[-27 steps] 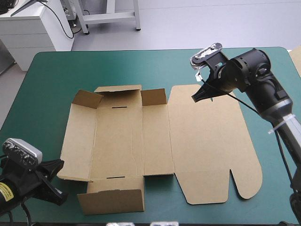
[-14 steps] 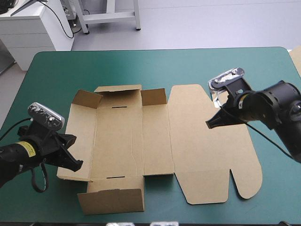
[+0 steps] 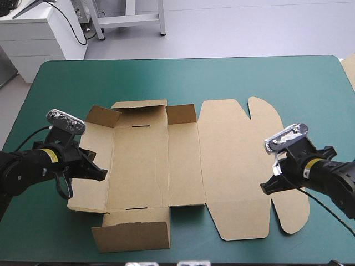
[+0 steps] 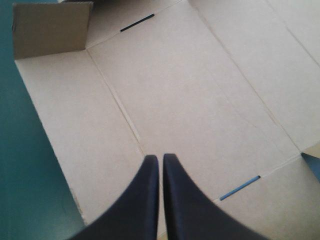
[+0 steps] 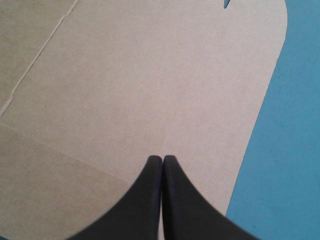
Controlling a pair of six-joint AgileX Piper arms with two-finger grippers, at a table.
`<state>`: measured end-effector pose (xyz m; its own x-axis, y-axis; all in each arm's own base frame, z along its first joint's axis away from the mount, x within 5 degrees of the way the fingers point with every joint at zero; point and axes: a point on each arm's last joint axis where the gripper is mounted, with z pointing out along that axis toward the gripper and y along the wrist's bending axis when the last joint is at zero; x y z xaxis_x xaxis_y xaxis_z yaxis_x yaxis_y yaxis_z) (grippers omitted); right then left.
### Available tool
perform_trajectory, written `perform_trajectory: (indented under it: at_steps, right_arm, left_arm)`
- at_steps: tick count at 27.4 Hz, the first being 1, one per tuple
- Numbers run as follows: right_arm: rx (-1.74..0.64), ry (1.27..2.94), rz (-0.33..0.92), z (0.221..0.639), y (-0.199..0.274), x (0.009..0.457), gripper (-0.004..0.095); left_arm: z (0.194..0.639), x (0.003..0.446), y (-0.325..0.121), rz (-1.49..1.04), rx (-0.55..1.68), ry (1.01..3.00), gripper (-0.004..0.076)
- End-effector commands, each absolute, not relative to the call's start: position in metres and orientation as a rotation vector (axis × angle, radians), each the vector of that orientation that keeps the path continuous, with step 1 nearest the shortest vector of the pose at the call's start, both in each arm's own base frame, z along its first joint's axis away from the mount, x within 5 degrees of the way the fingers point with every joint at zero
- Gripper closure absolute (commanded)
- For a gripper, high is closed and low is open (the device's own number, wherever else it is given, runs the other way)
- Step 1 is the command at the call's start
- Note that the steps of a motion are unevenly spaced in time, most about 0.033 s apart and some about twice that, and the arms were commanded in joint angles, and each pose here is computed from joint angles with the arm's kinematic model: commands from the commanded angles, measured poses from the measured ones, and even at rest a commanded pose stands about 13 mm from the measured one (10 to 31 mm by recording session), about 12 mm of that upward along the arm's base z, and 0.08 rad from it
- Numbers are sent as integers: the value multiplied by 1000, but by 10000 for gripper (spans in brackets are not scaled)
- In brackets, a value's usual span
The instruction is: Fold the box
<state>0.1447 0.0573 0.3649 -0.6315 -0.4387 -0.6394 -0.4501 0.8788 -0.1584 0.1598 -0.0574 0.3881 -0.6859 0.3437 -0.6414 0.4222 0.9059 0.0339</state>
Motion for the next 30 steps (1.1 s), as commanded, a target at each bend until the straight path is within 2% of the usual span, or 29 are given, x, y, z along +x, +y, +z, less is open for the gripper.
perform_trajectory:
  at_steps: [1, 5, 8, 11, 14, 22, 29, 30]
  right_arm:
    - [-595, 2235, 33, 372, 51, 135, 929]
    - [-523, 2243, 68, 368, 48, 128, 929]
    - [-486, 2244, 89, 366, 48, 127, 929]
    - [-484, 2243, 104, 364, 49, 127, 929]
    - [-484, 2250, 113, 361, 50, 127, 929]
    - [-524, 2259, 87, 356, 50, 128, 929]
    - [-539, 2238, 83, 357, 50, 128, 929]
    - [-547, 2220, 81, 358, 51, 129, 929]
  left_arm:
    - [393, 177, -47, -110, 483, 2362, 706]
    - [380, 193, -27, -79, 467, 2466, 706]
    - [374, 199, -12, -161, 449, 2505, 706]
    - [377, 200, 6, -254, 326, 2472, 706]
    - [377, 190, 20, -364, 335, 2492, 706]
    - [374, 180, 79, -273, -39, 2472, 706]
    - [357, 182, 102, -111, -73, 2618, 727]
    - [357, 184, 101, -138, -140, 2600, 732]
